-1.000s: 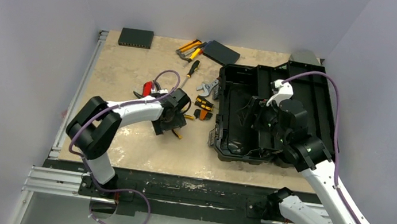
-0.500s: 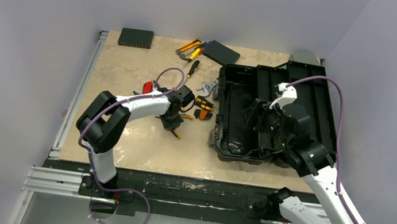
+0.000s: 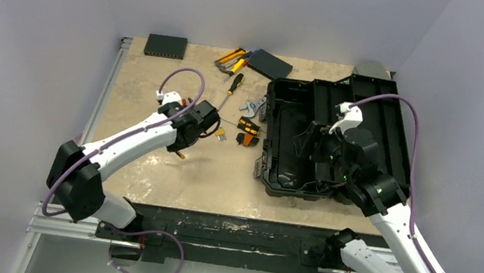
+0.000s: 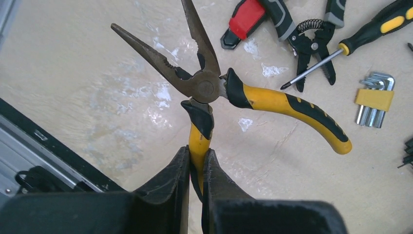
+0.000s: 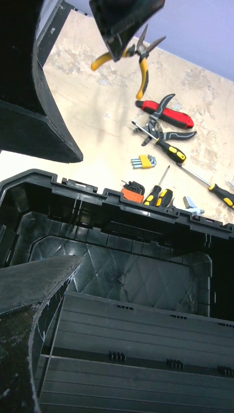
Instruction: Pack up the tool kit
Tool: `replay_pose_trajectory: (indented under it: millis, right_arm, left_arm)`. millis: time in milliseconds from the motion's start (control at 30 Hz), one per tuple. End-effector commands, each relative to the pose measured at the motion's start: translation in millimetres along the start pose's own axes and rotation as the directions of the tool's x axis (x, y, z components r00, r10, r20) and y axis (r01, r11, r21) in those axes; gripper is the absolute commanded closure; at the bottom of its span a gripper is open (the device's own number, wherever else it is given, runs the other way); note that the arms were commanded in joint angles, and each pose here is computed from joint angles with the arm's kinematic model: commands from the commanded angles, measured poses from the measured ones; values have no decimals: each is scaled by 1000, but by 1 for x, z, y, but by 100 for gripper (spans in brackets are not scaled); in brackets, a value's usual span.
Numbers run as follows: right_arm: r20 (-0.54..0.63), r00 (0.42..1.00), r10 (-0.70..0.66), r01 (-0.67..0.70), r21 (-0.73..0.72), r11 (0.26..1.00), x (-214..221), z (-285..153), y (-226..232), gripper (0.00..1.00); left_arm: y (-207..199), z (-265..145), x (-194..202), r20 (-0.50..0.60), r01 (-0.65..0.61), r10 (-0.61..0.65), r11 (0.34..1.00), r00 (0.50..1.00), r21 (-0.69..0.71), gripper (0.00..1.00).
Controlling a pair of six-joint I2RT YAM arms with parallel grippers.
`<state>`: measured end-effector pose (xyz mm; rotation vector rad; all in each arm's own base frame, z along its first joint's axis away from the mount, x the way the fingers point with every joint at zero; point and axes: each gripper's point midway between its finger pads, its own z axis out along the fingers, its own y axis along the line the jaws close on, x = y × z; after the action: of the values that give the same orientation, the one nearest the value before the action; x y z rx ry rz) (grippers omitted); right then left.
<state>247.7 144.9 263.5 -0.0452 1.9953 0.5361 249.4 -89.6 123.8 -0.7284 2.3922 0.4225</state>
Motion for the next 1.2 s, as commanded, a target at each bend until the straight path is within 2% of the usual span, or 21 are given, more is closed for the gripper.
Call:
replay_pose_trajectory:
  millis: [0,133,267,400,600,733,833,1033,1167]
  right_arm:
    - [16,1000,-2,2,-27,1000,-5,7,7,32]
    - [11,1000,-8,8,-38,999,-5,10,9,32]
    - [22,1000,-14,15,-22,1000,-8,8,7,32]
    - [29,999,-19,20,-26,999,-9,5,7,32]
    - [55,998,-17,17,-9,1000,-12,-5,2,33]
    - [107,994,-3,-1,34,999,-19,-16,-7,32]
    - [130,992,2,-14,96,995,-22,-23,-19,32]
    - [154,988,-1,-21,141,990,-23,-34,-29,32]
    - [167,986,2,-31,174,984,-23,-40,-37,32]
  left_arm:
    - [9,-30,-38,160,-93,82,994,984,63,100]
    - [-21,-55,-44,240,-204,137,937,961,283,100]
    - [-57,-83,-40,294,-317,180,787,939,530,100]
    - [-80,-115,-36,308,-366,207,649,929,667,100]
    - [-109,-149,-32,357,-422,226,459,906,782,100]
    - [-126,-161,-28,347,-440,283,408,894,800,100]
    - [-150,-174,-21,342,-476,374,363,862,801,100]
    - [-187,-173,-4,307,-579,569,391,763,715,100]
    - [-215,-180,11,287,-566,600,346,747,748,100]
